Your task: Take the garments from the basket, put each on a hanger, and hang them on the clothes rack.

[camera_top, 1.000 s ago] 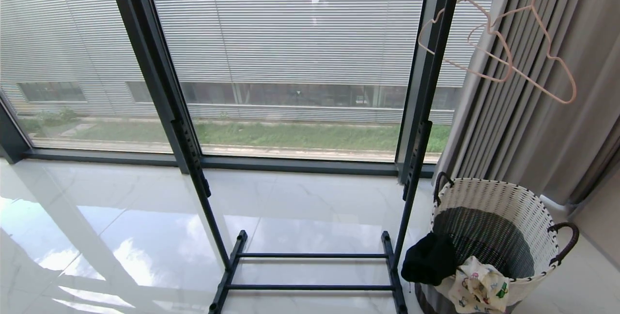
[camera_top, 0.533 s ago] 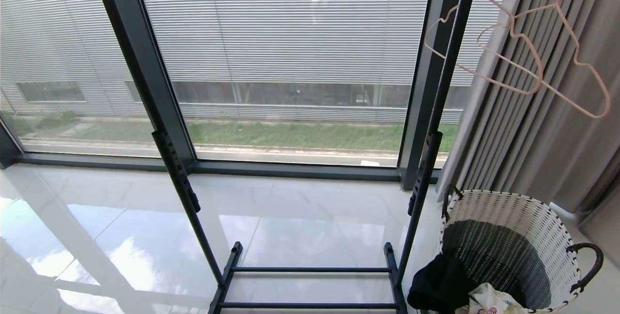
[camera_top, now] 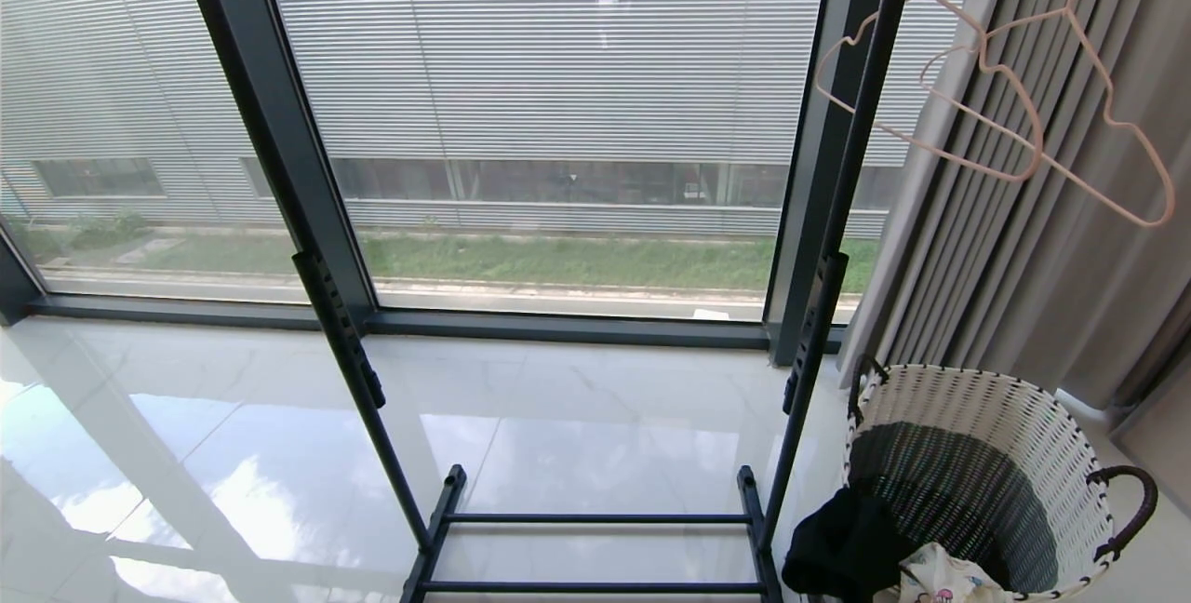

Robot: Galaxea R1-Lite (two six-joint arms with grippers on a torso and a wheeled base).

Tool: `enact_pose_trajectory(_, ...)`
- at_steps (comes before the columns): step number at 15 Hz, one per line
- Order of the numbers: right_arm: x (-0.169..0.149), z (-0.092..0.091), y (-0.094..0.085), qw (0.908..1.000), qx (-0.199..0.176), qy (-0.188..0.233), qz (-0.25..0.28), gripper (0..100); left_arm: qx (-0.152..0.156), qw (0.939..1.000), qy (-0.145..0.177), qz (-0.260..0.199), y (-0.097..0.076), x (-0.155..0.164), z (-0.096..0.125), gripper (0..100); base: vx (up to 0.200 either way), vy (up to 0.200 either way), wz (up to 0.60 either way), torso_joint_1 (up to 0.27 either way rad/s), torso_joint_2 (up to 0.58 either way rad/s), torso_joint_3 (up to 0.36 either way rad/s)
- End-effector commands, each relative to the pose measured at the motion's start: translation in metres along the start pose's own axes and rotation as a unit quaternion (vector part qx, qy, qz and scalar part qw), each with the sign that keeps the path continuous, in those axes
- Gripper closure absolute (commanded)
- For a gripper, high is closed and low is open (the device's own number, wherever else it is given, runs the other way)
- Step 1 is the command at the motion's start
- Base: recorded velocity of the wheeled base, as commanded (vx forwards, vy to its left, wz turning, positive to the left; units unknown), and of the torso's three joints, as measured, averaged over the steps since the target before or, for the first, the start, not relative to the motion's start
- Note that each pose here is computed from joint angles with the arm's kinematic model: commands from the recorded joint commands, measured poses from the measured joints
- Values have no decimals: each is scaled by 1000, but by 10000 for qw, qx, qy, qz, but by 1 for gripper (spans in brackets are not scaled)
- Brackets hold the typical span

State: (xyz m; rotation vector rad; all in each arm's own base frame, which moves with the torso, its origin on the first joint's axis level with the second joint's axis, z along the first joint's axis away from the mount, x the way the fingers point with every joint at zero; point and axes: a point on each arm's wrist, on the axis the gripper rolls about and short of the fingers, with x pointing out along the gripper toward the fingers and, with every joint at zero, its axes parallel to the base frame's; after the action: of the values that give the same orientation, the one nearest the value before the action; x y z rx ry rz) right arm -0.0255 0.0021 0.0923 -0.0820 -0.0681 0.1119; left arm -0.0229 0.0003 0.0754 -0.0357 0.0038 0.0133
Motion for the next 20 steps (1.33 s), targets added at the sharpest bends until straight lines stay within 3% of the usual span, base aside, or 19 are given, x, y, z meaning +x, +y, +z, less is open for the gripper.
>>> enact_pose_trajectory(1, 11, 24, -3, 9960, -592, 558, 364, 0, 2, 10000, 3, 3, 0, 0, 0, 0, 0, 0, 0, 0, 0, 0)
enact_pose_trajectory(2, 22, 32, -5, 9885, -986, 960, 631, 0, -13, 10000, 3, -4, 0, 0, 0, 0, 0, 0, 0, 0, 0, 0)
enact_pose_trajectory(4, 61, 40, -7, 9563, -1748, 2084, 1071, 0, -44, 10000, 3, 3, 0, 0, 0, 0, 0, 0, 0, 0, 0, 0)
enact_pose_trajectory(5, 73, 39, -7, 9447, -1933, 2357, 1208, 0, -51, 10000, 3, 3, 0, 0, 0, 0, 0, 0, 0, 0, 0, 0)
enact_pose_trajectory(6, 102, 29, -7, 9054, -2365, 3114, 1654, 0, -36, 10000, 3, 3, 0, 0, 0, 0, 0, 0, 0, 0, 0, 0)
enact_pose_trajectory(8, 133, 11, -5, 8693, -2589, 3671, 2062, 0, -36, 10000, 3, 3, 0, 0, 0, 0, 0, 0, 0, 0, 0, 0)
enact_pose_trajectory(10, 164, -11, -2, 8364, -2952, 3913, 2453, 0, -44, 10000, 3, -4, 0, 0, 0, 0, 0, 0, 0, 0, 0, 0)
enact_pose_trajectory(13, 187, -44, 1, 7879, -3392, 4238, 2907, 0, -67, 10000, 3, -12, 0, 0, 0, 0, 0, 0, 0, 0, 0, 0)
enact_pose_trajectory(14, 192, -54, 2, 7795, -3468, 4292, 2966, 0, -67, 10000, 4, -20, 0, 0, 0, 0, 0, 0, 0, 0, 0, 0)
enact_pose_trajectory(16, 203, -70, 9, 7735, -3635, 4246, 2989, 0, -113, 9999, 3, -12, 0, 0, 0, 0, 0, 0, 0, 0, 0, 0)
enact_pose_trajectory(20, 206, -74, 25, 7667, -3845, 4063, 3151, 0, -166, 9999, 3, 3, 0, 0, 0, 0, 0, 0, 0, 0, 0, 0)
